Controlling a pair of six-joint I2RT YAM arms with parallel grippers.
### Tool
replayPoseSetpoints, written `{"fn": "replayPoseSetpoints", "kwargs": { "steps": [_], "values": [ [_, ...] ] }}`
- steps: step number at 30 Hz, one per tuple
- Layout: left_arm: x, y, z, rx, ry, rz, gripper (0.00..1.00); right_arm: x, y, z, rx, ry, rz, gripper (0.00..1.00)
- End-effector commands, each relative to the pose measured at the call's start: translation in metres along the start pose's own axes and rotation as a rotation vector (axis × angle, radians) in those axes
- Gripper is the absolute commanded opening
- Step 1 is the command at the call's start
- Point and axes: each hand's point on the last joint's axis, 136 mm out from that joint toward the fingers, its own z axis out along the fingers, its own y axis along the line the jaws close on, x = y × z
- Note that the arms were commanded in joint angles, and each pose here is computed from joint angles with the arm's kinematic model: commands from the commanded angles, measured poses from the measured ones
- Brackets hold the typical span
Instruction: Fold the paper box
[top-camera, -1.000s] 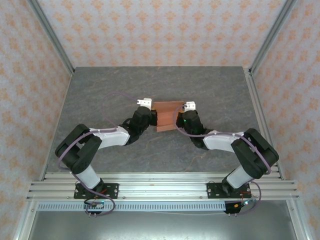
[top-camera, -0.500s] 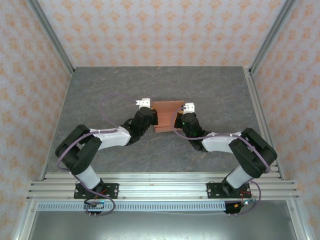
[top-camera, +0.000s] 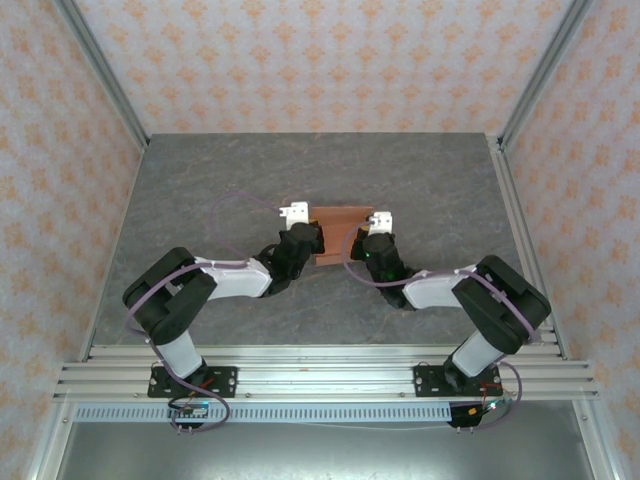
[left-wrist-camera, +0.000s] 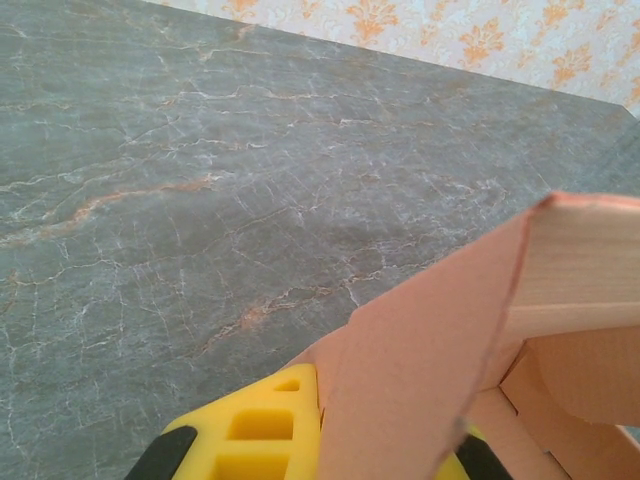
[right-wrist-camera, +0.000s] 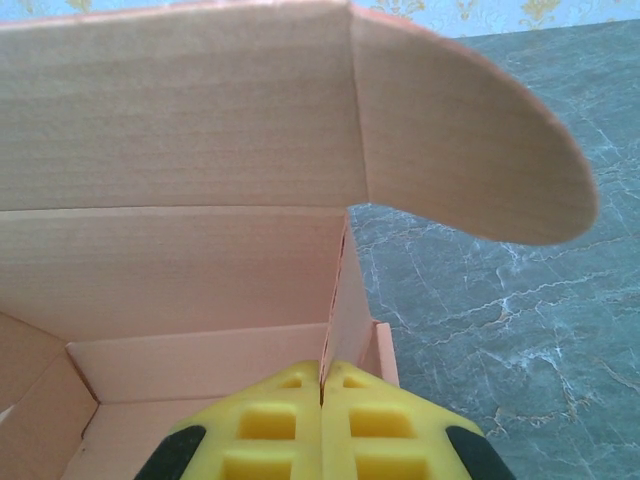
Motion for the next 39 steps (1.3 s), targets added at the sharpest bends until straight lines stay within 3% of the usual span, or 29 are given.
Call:
{"fn": "replayPoseSetpoints", "kwargs": {
  "steps": [1, 28, 34, 39],
  "values": [
    [0.039, -0.013, -0.003, 0.07, 0.093, 0.031, 0.0, 0.036, 0.014, -0.005, -0.072, 0.088, -0.024, 0.0],
    [0.109, 0.012, -0.019, 0.055, 0.155, 0.202, 0.02, 0.077, -0.006, -0.017, -0.006, 0.131, -0.015, 0.0],
    [0.116, 0.012, -0.021, 0.051, 0.168, 0.222, 0.02, 0.067, 0.006, -0.025, 0.005, 0.162, -0.041, 0.1],
    [0.123, 0.021, -0.023, 0.03, 0.169, 0.256, 0.0, 0.057, -0.004, -0.039, 0.031, 0.157, 0.008, 0.12]
  ]
}}
